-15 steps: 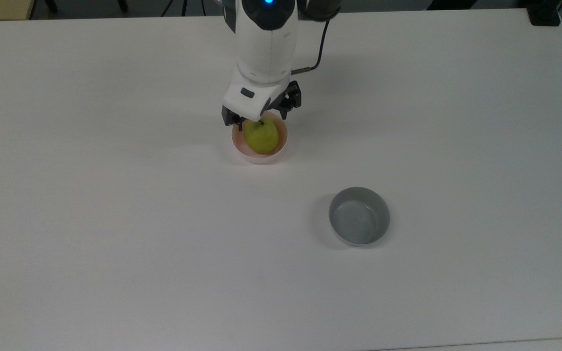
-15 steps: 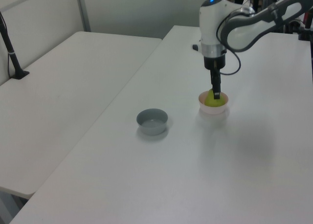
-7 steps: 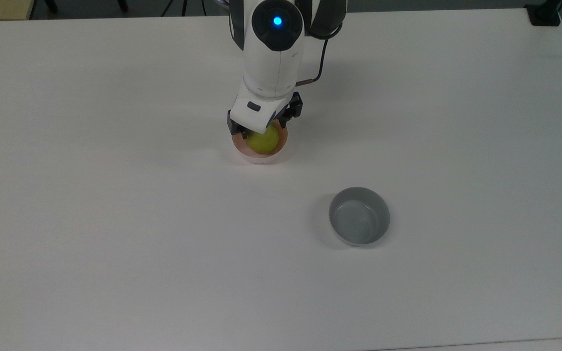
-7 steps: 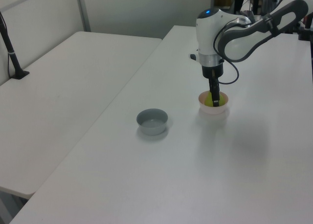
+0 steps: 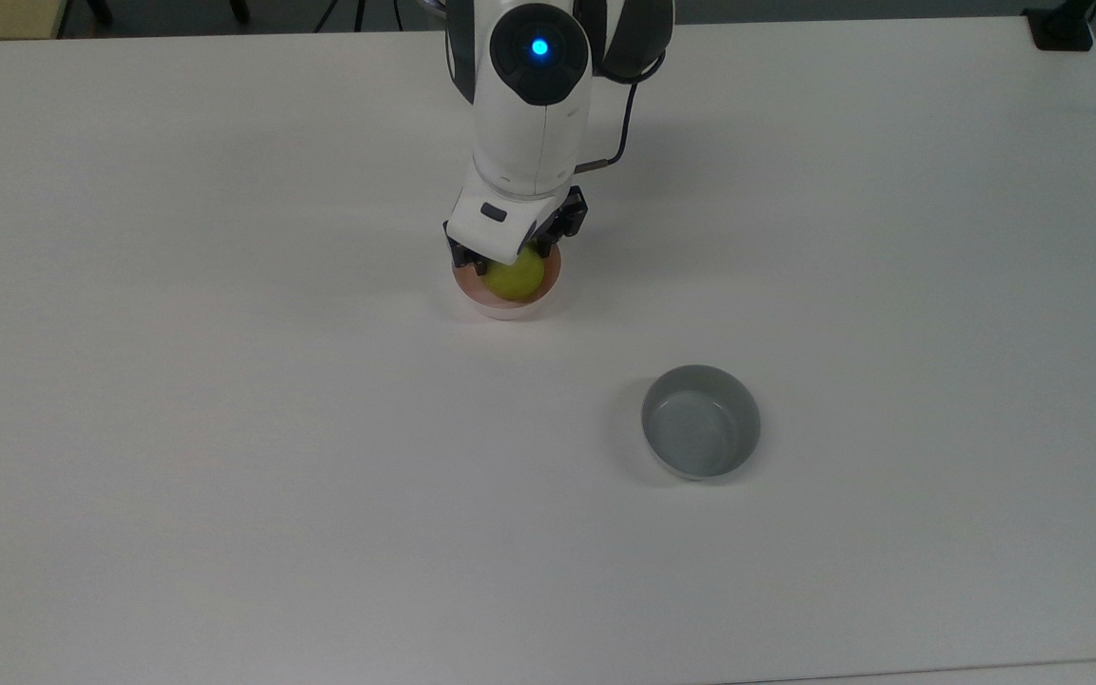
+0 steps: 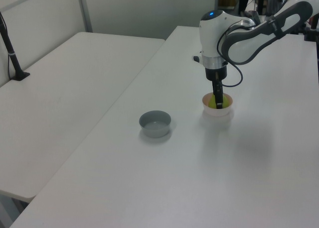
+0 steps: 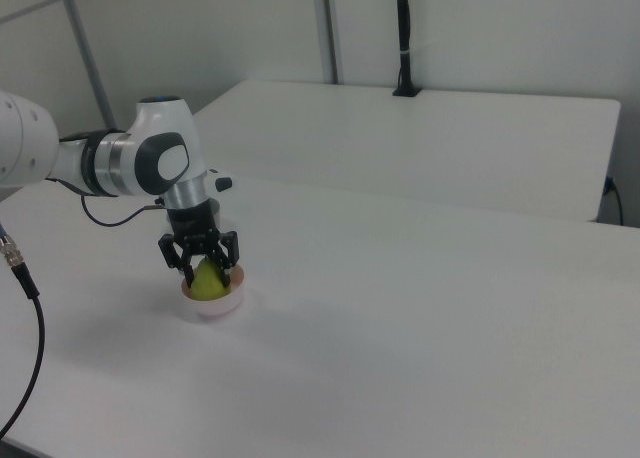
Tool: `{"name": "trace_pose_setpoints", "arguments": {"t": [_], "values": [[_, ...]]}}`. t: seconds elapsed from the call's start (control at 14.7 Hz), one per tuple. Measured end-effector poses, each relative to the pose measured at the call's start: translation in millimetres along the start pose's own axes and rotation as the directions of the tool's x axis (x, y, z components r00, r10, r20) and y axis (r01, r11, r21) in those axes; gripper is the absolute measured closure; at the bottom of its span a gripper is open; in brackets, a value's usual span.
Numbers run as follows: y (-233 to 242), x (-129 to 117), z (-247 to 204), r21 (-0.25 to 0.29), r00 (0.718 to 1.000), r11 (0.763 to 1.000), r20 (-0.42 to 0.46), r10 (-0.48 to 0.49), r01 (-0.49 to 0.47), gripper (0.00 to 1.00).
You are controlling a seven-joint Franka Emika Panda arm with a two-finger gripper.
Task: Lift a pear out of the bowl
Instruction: 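Close the gripper around the yellow-green pear in the pink bowl, then lift the held pear up out of the pink bowl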
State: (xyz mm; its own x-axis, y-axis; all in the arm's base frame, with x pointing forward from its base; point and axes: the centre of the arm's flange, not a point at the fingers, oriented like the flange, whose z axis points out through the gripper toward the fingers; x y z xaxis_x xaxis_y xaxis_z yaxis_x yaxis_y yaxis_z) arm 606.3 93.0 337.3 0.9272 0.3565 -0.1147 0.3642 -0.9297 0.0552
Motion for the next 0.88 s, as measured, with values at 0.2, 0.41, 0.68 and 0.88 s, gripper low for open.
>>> {"name": "trace_pose_setpoints", "arguments": {"t": [0.2,0.41,0.68,0.88], "values": [[0,0,0,0.0,1.0,1.0,-0.001,0.0,0.0,0.31],[0,0,-1,0.0,1.0,1.0,-0.002,0.0,0.0,0.31],[1,1,-14,-0.004,1.0,1.0,-0.024,0.007,-0.007,0.31],[4,-4,-51,-0.004,0.999,0.999,-0.029,0.036,-0.036,0.31]]}}
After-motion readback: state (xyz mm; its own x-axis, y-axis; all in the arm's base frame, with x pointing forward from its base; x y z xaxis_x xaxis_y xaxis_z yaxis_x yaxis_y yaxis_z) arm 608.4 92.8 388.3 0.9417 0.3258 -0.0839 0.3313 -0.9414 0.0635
